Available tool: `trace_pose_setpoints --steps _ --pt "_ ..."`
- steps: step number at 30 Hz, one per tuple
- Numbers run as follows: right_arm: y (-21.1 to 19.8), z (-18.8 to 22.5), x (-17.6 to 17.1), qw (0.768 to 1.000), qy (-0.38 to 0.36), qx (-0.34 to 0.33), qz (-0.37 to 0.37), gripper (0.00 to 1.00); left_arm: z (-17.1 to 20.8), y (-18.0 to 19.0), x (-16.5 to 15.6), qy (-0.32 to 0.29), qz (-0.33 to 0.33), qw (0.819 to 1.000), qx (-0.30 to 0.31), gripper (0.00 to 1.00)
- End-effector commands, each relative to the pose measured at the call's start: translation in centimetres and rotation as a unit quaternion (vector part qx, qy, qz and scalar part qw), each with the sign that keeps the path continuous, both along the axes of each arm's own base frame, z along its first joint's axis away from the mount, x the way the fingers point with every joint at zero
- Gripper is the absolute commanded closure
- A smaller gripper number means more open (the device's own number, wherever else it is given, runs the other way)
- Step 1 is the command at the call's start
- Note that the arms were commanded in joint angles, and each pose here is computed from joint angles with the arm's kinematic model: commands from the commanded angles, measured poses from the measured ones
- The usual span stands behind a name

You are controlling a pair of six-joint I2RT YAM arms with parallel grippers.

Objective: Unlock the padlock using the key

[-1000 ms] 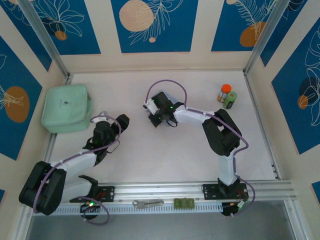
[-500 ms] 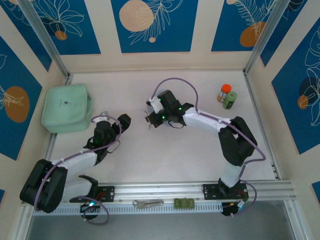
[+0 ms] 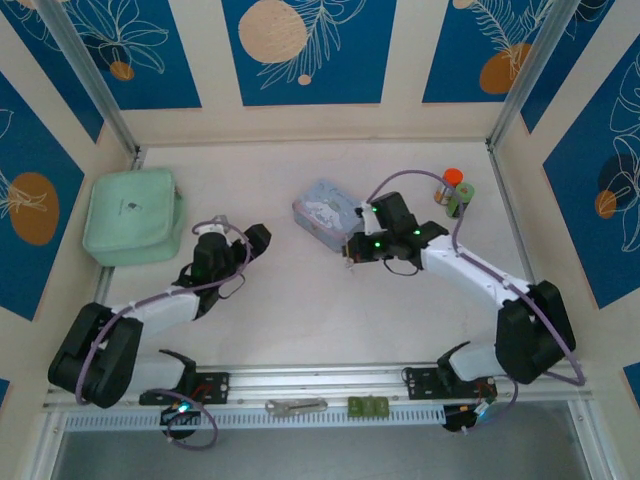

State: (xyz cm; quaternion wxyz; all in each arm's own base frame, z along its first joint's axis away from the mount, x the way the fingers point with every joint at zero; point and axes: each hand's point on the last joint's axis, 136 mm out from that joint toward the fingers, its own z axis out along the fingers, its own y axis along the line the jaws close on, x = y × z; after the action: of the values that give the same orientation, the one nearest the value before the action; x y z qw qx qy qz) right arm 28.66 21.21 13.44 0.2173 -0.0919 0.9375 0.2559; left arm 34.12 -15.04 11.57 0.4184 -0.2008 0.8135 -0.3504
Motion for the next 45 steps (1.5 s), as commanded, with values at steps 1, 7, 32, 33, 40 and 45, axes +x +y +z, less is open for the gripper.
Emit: trace_pose_setpoints --steps 1,7,32,33,40,45 --pt "-3.0 -0.7 -0.9 0.998 0.033 -0.007 -0.053 1.00 1.2 -1.3 0.6 -0.018 -0.018 0.999 -0.021 0.00" --pt "-6.9 -2.7 0.6 0.991 0.068 -0.005 -0.117 1.00 1.4 -2.1 1.0 -0.020 -0.030 0.999 -0.026 0.00" --pt "-8.3 -9.5 2.5 0.980 0.147 -0.008 -0.138 1.00 1.1 -2.5 1.6 -0.018 -0.029 0.999 -0.031 0.00" --pt "-8.4 -9.7 2.5 0.979 0.149 -0.009 -0.138 1.00 1.1 -2.5 1.6 -0.018 -0.029 0.999 -0.034 0.00" --pt "-8.9 -10.3 2.7 0.977 0.155 -0.024 -0.146 0.96 1.3 -2.6 1.8 -0.020 -0.029 0.999 -0.032 0.00" --pt "-9.3 -10.3 2.9 0.976 0.151 -0.033 -0.154 0.88 0.8 -2.4 1.6 -0.015 -0.026 0.999 -0.028 0.00"
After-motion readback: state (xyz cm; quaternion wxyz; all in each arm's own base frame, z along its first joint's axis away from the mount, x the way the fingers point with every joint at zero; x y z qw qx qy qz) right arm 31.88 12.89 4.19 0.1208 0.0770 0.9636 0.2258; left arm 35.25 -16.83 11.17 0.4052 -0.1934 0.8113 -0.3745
